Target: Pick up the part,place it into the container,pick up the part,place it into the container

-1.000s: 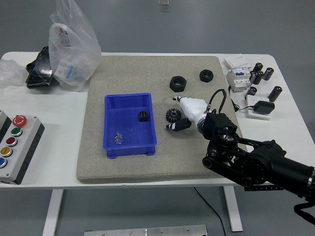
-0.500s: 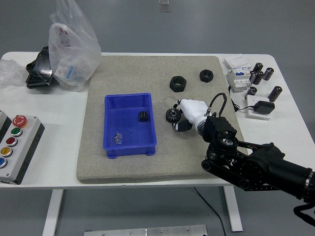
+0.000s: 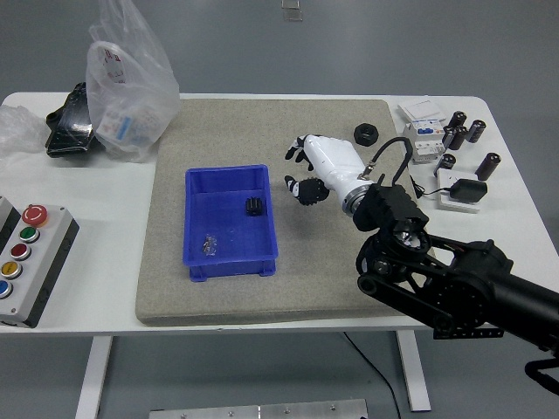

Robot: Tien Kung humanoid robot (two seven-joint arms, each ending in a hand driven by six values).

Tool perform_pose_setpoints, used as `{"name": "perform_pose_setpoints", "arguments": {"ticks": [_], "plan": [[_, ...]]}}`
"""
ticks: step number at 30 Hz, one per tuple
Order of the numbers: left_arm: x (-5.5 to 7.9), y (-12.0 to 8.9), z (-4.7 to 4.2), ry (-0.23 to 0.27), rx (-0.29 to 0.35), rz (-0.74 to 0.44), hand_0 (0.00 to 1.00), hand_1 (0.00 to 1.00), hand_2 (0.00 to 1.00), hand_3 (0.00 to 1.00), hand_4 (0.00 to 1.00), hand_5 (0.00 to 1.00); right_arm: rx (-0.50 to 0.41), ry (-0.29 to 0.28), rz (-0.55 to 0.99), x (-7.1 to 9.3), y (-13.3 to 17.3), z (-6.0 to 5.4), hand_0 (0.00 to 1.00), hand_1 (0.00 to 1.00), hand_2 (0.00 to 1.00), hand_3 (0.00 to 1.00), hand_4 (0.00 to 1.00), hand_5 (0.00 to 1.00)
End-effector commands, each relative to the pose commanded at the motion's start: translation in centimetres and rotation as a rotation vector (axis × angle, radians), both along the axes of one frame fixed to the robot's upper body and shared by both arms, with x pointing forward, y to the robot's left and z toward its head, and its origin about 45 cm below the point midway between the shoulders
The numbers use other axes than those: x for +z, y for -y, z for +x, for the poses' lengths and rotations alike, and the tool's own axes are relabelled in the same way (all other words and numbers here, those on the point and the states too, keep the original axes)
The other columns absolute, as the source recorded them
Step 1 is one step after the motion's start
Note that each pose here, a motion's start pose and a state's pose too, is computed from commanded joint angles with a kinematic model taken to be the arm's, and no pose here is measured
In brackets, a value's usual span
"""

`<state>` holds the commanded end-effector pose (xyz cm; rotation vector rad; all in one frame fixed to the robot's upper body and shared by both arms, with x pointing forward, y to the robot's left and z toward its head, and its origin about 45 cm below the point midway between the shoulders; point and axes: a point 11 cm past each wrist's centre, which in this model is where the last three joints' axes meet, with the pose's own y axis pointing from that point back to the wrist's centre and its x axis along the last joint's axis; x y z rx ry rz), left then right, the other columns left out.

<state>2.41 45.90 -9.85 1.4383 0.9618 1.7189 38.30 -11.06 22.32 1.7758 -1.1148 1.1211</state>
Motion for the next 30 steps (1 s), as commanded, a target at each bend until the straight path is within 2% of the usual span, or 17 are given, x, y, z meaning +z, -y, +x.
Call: {"name": "perform_pose_setpoints", "arguments": {"ticks": [3,4,7,11,15,16,21,22,25,27,28,30], "plan": [[0.0,0.1,0.01,-0.001,0.0,-0.001,0.638,0.638,0.59,0.624,0.715,0.294,0.109,0.022,0.008,0.3,-2.5,-1.5,0.357,0.563,0.615,0.654,0.419,0.22],[0.0,0.1,0.01,-0.001,-0.001,-0.002,0.638,0.638,0.59,0.625,0.715,0.295,0.13,0.025,0.009,0.2,-3.0,-1.9,0.417,0.622,0.665,0.696,0.378,0.29],[0.0,0.1,0.01,-0.001,0.0,-0.001,0.638,0.638,0.59,0.625,0.715,0.295,0.165,0.031,0.007,0.1,-3.8,-2.5,0.417,0.622,0.665,0.696,0.378,0.29],[0.0,0.1,-0.1,-0.003,0.002,-0.001,0.638,0.638,0.59,0.624,0.715,0.297,0.147,0.047,0.017,0.4,-3.5,-2.2,0.415,0.636,0.687,0.711,0.393,0.284],[-0.1,0.1,-0.2,-0.006,0.002,-0.001,0.638,0.638,0.59,0.624,0.715,0.297,0.09,0.061,0.026,1.0,-2.4,-1.3,0.415,0.636,0.687,0.711,0.393,0.284],[-0.1,0.1,-0.21,-0.006,0.003,-0.002,0.638,0.639,0.59,0.624,0.715,0.296,0.066,0.057,0.026,1.1,-1.8,-1.0,0.406,0.662,0.777,0.802,0.477,0.284],[-0.1,0.1,-0.27,-0.006,0.003,-0.001,0.638,0.639,0.59,0.624,0.715,0.296,-0.057,0.004,0.009,1.0,1.2,0.0,0.406,0.662,0.777,0.802,0.477,0.284],[-0.1,0.1,-0.29,-0.006,0.003,-0.001,0.638,0.638,0.589,0.623,0.714,0.296,-0.084,-0.018,0.002,0.8,1.9,0.1,0.399,0.731,0.923,0.985,0.741,0.322],[-0.1,0.1,-0.4,-0.008,0.004,-0.001,0.638,0.638,0.589,0.623,0.714,0.296,-0.156,-0.087,-0.027,0.2,3.8,0.1,0.399,0.731,0.923,0.985,0.741,0.322],[-0.1,0.1,-0.45,-0.009,0.005,0.0,0.638,0.638,0.589,0.623,0.714,0.296,-0.17,-0.122,-0.043,-0.3,4.4,0.0,0.399,0.731,0.923,0.985,0.741,0.322],[-0.1,0.1,-0.47,-0.009,0.005,-0.001,0.637,0.639,0.589,0.623,0.714,0.296,-0.17,-0.139,-0.048,-0.5,4.6,-0.1,0.381,0.757,0.985,0.998,0.829,0.35],[-0.1,0.1,-0.45,-0.009,0.004,0.0,0.637,0.639,0.589,0.623,0.714,0.296,-0.167,-0.165,-0.055,-0.9,4.7,-0.3,0.381,0.757,0.985,0.998,0.829,0.35]]}}
